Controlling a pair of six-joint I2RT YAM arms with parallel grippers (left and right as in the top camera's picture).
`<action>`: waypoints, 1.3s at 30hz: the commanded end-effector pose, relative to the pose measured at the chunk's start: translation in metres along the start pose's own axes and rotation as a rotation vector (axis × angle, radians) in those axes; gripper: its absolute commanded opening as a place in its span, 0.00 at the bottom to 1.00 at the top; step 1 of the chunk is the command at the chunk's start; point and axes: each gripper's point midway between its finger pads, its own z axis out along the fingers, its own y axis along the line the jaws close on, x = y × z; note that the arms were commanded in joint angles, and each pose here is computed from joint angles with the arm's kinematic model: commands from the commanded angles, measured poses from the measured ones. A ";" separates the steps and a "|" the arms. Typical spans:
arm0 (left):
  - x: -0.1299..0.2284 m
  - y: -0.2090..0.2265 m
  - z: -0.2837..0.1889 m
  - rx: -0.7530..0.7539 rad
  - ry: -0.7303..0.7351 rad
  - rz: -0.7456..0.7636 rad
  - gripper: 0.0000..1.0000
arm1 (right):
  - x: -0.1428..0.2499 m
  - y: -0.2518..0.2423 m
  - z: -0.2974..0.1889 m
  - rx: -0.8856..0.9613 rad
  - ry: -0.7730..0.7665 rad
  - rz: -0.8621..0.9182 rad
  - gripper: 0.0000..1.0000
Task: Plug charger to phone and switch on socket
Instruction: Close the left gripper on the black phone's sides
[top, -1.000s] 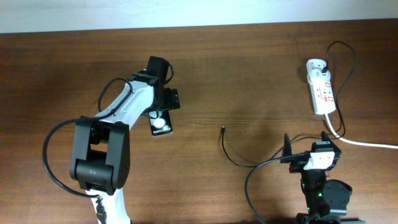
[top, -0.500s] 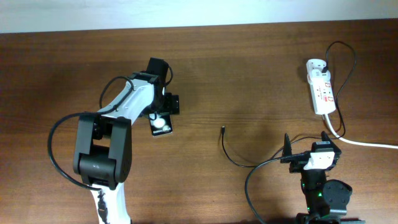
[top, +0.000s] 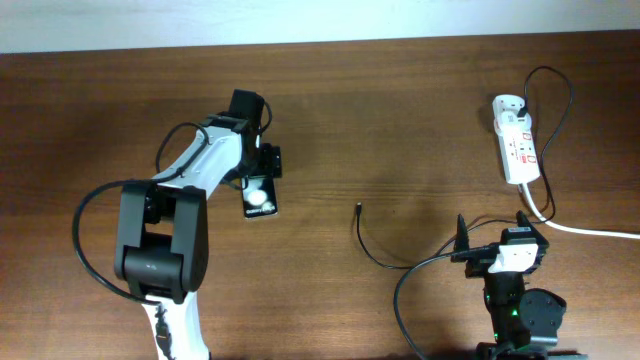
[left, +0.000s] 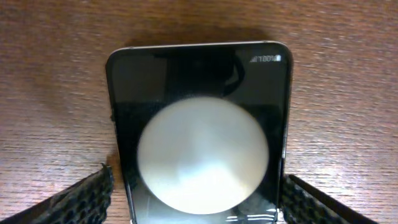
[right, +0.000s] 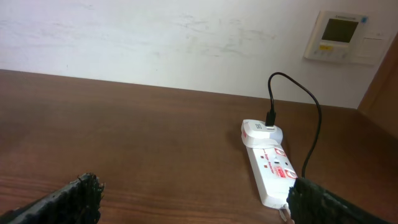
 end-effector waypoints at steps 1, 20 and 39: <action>0.042 0.005 0.030 -0.005 0.165 -0.032 0.85 | 0.002 0.003 0.000 -0.014 0.003 -0.006 0.99; 0.029 -0.010 0.002 -0.004 0.086 0.009 0.70 | 0.002 0.003 0.000 -0.014 0.003 -0.006 0.99; 0.038 -0.010 -0.008 0.017 0.084 0.012 0.99 | 0.002 0.003 0.000 -0.014 0.003 -0.006 0.99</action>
